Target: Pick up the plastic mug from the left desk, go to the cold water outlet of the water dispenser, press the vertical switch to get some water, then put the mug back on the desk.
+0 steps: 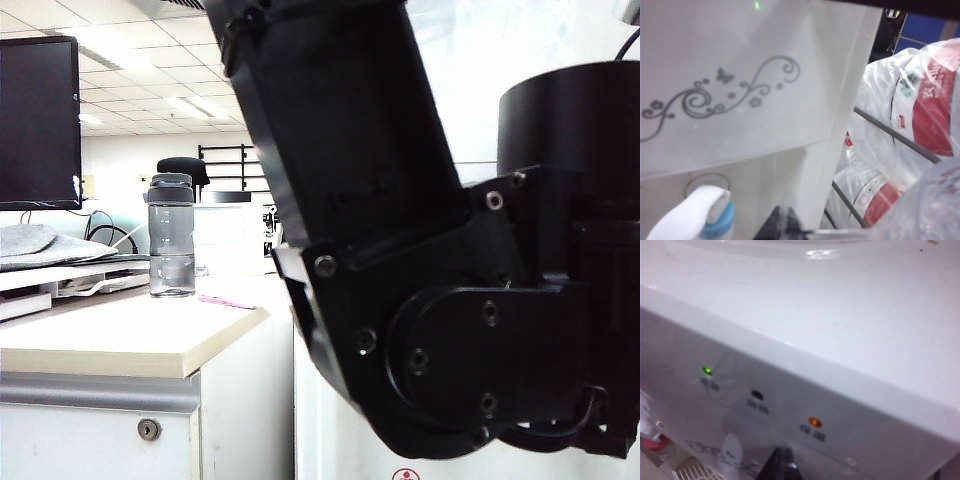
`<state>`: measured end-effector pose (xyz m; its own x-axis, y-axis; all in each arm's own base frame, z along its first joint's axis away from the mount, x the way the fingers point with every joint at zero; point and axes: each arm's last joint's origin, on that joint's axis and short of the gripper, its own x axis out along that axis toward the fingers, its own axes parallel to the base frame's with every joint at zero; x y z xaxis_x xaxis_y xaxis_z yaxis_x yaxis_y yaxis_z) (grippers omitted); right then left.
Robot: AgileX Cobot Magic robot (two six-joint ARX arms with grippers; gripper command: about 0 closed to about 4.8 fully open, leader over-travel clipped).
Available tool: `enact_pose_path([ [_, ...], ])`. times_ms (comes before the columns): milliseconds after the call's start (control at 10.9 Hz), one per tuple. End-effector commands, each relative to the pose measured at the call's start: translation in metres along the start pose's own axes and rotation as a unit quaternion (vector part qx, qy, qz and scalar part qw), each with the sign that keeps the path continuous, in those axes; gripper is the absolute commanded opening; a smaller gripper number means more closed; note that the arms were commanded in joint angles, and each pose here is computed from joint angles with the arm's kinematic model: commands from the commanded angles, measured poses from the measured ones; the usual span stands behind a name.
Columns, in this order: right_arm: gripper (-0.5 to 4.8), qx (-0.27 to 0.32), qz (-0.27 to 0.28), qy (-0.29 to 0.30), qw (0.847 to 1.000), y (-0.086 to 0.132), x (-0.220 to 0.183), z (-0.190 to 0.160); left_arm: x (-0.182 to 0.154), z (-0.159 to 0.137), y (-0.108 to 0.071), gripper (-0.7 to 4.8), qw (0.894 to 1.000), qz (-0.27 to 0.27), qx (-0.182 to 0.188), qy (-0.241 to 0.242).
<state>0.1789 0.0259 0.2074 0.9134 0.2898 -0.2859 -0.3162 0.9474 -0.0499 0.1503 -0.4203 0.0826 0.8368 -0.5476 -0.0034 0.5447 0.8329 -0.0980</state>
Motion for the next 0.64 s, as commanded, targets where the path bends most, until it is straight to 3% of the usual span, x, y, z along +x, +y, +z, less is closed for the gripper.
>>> enact_pose_path([
  [92, -0.01, -0.002, -0.045, -0.027, 0.999, -0.005, -0.0004, 0.0083, 0.0007, 0.0167, -0.0036, -0.01, 0.999, -0.001, -0.043, -0.023],
  [644, -0.01, -0.002, -0.045, -0.027, 0.999, -0.005, -0.0004, 0.0083, -0.0004, 0.0267, -0.0034, -0.01, 0.999, 0.013, -0.05, 0.01],
])
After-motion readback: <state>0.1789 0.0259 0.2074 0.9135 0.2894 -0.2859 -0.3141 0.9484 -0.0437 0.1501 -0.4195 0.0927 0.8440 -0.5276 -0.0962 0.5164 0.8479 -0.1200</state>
